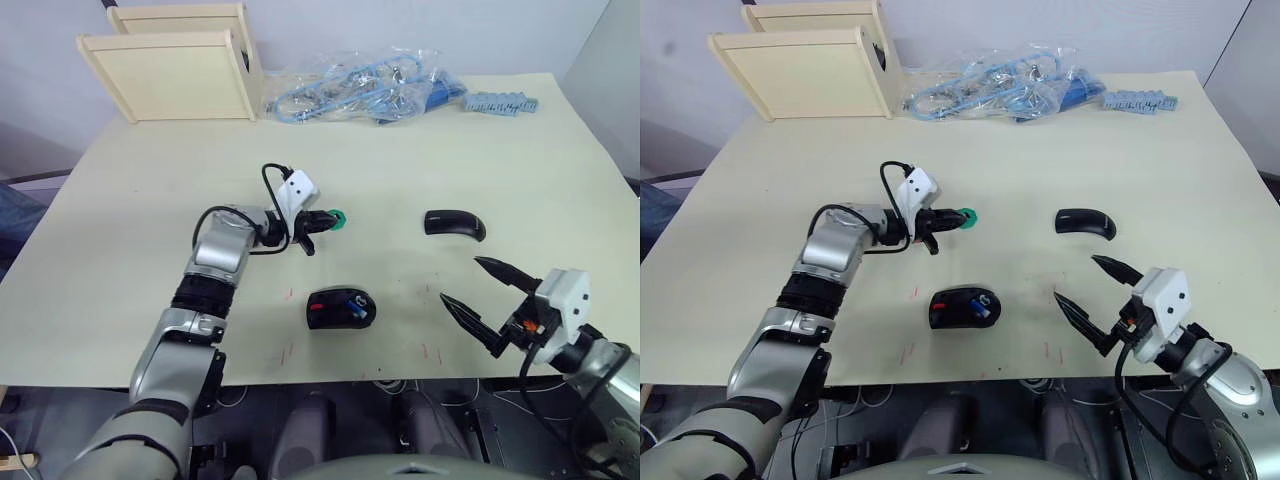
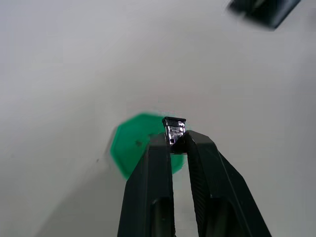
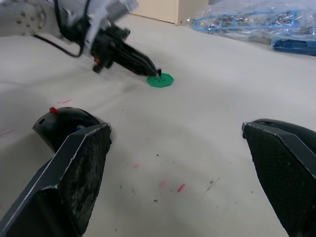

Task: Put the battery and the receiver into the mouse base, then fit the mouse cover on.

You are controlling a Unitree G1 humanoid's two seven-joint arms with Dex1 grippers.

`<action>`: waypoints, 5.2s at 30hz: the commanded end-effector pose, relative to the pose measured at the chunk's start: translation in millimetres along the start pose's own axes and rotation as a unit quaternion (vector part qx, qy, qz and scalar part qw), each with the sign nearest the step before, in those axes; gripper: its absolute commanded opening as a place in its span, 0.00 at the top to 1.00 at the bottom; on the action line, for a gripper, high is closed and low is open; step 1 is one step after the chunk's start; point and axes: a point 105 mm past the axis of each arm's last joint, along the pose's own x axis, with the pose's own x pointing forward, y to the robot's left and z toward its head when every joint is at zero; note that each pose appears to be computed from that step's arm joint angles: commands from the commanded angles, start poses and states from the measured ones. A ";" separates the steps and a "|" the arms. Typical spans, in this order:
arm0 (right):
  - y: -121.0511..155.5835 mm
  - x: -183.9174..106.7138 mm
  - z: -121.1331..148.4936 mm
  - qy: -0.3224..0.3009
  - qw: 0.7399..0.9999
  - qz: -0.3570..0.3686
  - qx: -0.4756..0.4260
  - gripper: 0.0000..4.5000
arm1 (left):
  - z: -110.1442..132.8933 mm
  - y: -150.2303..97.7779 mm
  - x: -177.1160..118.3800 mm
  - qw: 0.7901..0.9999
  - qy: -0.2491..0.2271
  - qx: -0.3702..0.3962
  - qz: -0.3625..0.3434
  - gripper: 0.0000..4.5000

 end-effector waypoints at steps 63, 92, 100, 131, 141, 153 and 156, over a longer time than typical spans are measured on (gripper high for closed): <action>36.5 118.3 69.0 0.194 0.877 0.232 0.374 0.53 | 65.2 -87.8 -65.9 0.955 -0.049 0.198 -0.214 1.00; 35.7 114.7 67.6 0.193 0.872 0.241 0.380 1.00 | 59.7 -86.9 -72.1 0.961 -0.056 0.165 -0.214 0.54; 21.5 99.3 67.9 0.202 0.887 0.223 0.351 1.00 | 35.1 -93.7 -99.2 0.973 -0.047 0.085 -0.211 0.01; 16.4 51.0 70.0 0.248 0.926 0.186 0.215 1.00 | -36.4 -110.2 -59.5 0.970 -0.010 0.103 -0.220 0.01; 17.9 49.8 68.0 0.245 0.926 0.185 0.220 1.00 | -32.6 -116.7 -42.4 0.964 0.008 0.125 -0.234 0.01; 20.2 50.8 68.8 0.237 0.928 0.185 0.220 1.00 | -43.3 -113.6 -38.7 0.962 0.020 0.140 -0.234 0.01; 20.7 50.5 68.0 0.237 0.928 0.185 0.220 1.00 | -42.9 -113.4 -37.9 0.962 0.018 0.141 -0.234 0.01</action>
